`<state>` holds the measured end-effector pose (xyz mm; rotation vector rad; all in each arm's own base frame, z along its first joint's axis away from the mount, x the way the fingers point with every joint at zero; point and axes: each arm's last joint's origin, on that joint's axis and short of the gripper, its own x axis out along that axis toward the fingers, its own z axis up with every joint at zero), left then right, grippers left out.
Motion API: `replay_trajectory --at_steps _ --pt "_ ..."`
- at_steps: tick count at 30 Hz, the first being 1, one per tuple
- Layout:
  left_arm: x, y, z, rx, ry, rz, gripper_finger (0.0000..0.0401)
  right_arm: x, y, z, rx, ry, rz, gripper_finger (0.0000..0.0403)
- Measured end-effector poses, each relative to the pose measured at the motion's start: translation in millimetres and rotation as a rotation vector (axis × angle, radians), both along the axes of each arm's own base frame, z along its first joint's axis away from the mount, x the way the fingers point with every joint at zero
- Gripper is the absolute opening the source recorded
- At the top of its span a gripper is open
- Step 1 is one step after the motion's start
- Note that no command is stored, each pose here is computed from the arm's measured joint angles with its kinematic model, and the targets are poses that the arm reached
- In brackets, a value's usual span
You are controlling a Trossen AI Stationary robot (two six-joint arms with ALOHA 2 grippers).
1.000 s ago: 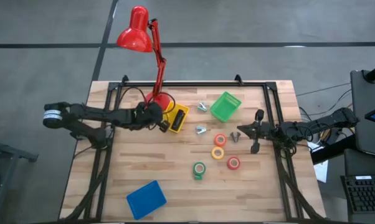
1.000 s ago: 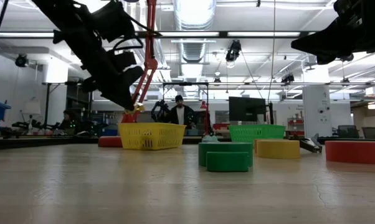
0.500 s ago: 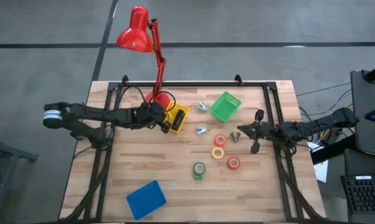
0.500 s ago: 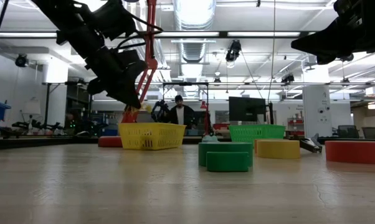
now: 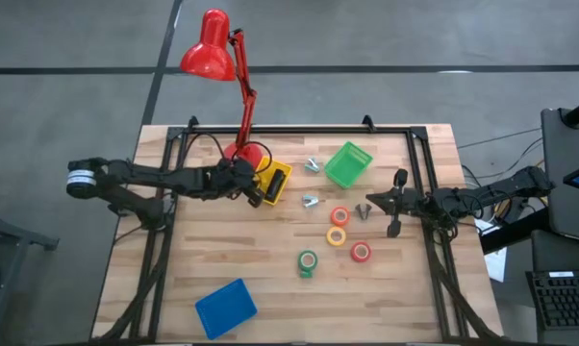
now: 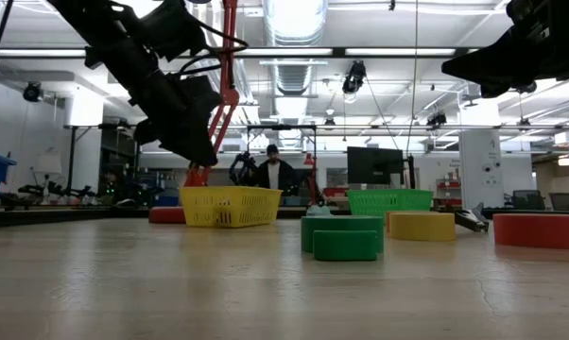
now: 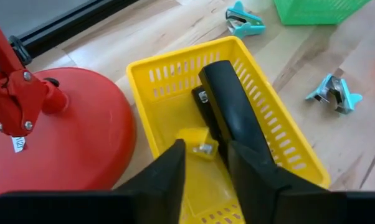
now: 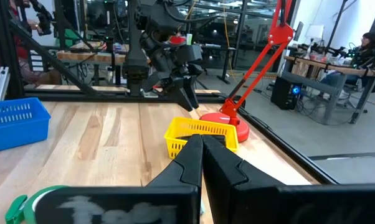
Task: Pick and place Stapler, Stapler remover, tape
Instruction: Put the green stapler into the blue bin
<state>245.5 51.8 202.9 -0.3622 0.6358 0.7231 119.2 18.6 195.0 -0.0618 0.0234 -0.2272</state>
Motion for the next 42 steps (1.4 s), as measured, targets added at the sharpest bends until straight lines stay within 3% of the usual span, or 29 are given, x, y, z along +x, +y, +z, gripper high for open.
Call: replay_trajectory --at_steps 4,10,15,19,24,36,42 --pt "3.9 -4.1 2.9 -0.017 -0.046 -0.033 0.0172 0.0 0.0 0.1 0.001 -0.001 0.0 0.0008" --pt "19.1 -34.0 15.1 -0.129 -0.218 -0.338 0.0187 0.0 0.0 0.0 0.0 0.0 0.0 0.0008" --pt "22.2 -66.6 18.2 -0.163 -0.263 -0.459 0.0186 0.0 0.0 0.1 0.0 -0.001 0.0 0.0008" --pt "21.4 -87.4 20.2 -0.157 -0.279 -0.534 0.0186 0.0 0.0 0.0 0.0 0.0 0.0 0.0008" --pt "26.8 -122.2 15.8 -0.06 -0.312 -0.657 0.0186 0.0 0.0 0.1 0.0 -0.001 0.0 0.0008" --pt "70.2 -168.1 -16.5 -0.007 -0.217 -0.771 0.0184 0.0 0.0 0.1 0.002 -0.001 0.0 0.0008" --pt "103.1 -173.8 -21.9 -0.081 -0.16 -0.677 0.0183 0.0 0.0 0.1 0.002 -0.001 0.0 0.0008"
